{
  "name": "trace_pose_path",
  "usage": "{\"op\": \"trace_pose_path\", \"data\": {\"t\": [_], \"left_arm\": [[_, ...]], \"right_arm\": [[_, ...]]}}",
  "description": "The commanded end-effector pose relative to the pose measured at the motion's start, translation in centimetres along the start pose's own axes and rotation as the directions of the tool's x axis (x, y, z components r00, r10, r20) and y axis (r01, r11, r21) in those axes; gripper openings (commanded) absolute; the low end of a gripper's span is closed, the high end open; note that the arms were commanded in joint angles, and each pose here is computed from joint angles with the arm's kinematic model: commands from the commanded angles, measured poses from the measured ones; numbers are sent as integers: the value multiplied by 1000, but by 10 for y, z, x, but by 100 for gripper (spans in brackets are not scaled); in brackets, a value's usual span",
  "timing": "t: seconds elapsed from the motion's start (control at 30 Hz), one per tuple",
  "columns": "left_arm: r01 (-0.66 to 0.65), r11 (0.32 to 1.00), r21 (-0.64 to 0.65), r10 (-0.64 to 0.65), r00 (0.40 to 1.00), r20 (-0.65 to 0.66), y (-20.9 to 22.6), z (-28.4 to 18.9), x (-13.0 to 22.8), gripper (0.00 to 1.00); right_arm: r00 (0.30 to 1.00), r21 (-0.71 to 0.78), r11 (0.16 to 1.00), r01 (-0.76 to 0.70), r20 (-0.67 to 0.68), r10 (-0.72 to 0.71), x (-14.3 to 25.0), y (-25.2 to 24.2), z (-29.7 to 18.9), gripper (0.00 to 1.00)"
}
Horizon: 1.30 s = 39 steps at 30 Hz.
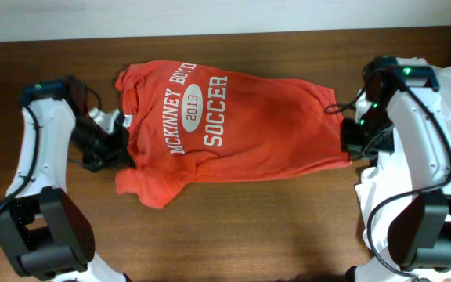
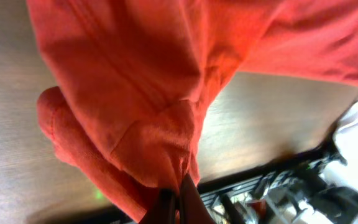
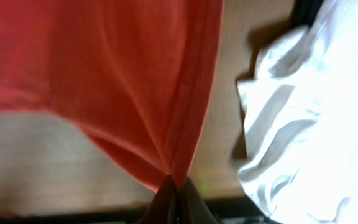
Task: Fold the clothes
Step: 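Grasp the shirt's bottom corners with both grippers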
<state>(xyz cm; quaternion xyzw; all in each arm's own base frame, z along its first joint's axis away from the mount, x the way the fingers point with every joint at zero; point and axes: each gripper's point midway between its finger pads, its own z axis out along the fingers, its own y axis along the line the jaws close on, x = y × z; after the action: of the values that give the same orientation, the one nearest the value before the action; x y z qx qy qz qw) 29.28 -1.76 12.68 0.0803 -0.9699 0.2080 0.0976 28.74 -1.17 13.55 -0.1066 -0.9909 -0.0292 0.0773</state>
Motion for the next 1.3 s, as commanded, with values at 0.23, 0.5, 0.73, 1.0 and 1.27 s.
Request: {"op": "trace_pose_path", "data": {"t": [0.23,0.5,0.73,1.0,1.27], "left_arm": [[80,991,-105,-99,976,-193,45,68,58,0],[158,967,-202,-170,985,-43,63,68,31,1],[145,974,-175,-143,989,20,64,78,15,65],[112,982,-149,-117,993,-22,59,108,29,66],[164,942,-293,-170,985,3,80,77,30,0]], "right_arm": [[972,6,996,-87,-219,87,53,-6,83,4],[945,285,919,-272,-100,311,47,-50,85,4],[932,403,848,-343,32,361,34,-75,79,9],[932,400,849,-345,38,361,32,-75,79,14],[982,37,992,-117,-145,121,37,-11,92,14]]}}
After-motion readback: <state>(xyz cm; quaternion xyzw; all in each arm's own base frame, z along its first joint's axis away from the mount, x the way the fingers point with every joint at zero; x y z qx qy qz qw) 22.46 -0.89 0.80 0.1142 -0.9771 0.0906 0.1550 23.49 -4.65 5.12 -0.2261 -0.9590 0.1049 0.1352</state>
